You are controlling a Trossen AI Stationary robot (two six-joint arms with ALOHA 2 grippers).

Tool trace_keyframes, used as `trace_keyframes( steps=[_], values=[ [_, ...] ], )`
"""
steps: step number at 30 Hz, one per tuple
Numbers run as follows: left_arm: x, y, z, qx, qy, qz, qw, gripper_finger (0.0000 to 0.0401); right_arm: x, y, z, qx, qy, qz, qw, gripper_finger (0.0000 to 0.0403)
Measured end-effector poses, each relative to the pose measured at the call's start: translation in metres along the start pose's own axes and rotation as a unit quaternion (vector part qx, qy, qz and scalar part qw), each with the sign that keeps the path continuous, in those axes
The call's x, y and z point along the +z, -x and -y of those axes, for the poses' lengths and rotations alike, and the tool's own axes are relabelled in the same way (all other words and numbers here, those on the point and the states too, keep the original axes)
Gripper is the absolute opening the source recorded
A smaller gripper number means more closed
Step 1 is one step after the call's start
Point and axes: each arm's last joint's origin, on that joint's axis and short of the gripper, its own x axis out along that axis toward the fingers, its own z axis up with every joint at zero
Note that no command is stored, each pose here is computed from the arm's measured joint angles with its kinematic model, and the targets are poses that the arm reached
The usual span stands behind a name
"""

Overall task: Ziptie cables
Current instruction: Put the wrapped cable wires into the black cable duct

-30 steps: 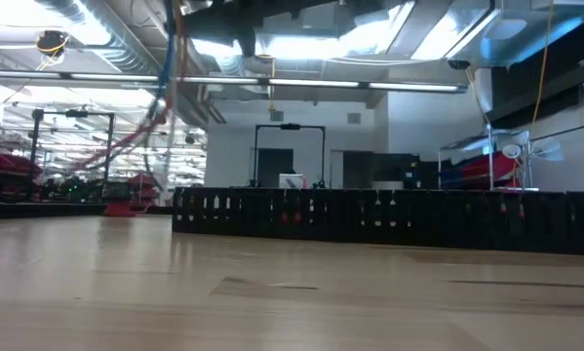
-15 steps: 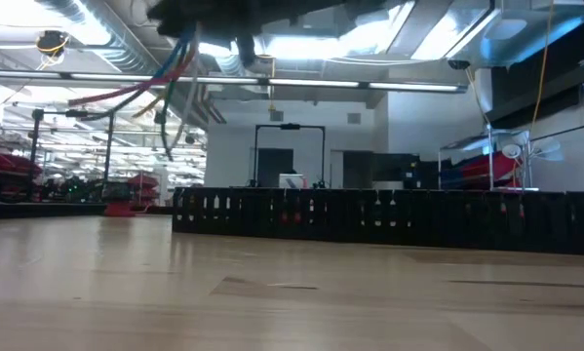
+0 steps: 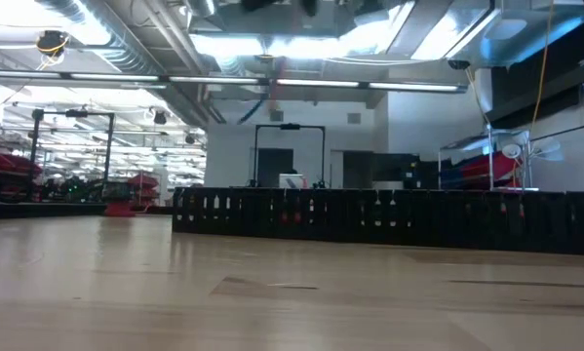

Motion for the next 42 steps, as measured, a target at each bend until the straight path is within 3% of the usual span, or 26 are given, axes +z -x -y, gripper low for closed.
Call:
trace_keyframes(
  steps=[4, 8, 14, 23, 33, 39, 42],
  values=[
    [0.003, -0.029, 0.0, 0.017, -0.019, -0.046, 0.999, 0.0033, -0.004, 0.033, -0.005, -0.012, -0.053, -0.073, 0.996, 0.0004],
    [0.005, -0.069, -0.002, 0.038, -0.048, -0.107, 0.992, 0.0033, -0.018, 0.042, -0.016, -0.014, -0.088, -0.147, 0.985, 0.0004],
    [0.003, -0.131, -0.019, 0.065, -0.07, -0.187, 0.978, 0.0033, -0.053, 0.027, -0.035, -0.031, -0.092, -0.259, 0.961, 0.0004],
    [-0.005, -0.213, -0.036, 0.043, -0.094, -0.206, 0.973, 0.0033, -0.114, 0.007, -0.058, -0.048, -0.071, -0.396, 0.914, 0.0003],
    [-0.01, -0.251, -0.039, 0.018, -0.109, -0.18, 0.977, 0.0033, -0.122, 0.031, -0.052, 0.056, -0.137, -0.451, 0.88, 0.0003],
    [-0.011, -0.261, -0.041, 0.02, -0.127, -0.164, 0.978, 0.0033, -0.148, 0.009, -0.045, 0.007, -0.09, -0.467, 0.88, 0.0003],
    [-0.018, -0.264, -0.045, 0.023, -0.13, -0.188, 0.973, 0.0033, -0.159, -0.011, -0.038, 0.024, -0.099, -0.45, 0.887, 0.0003]
  ],
)
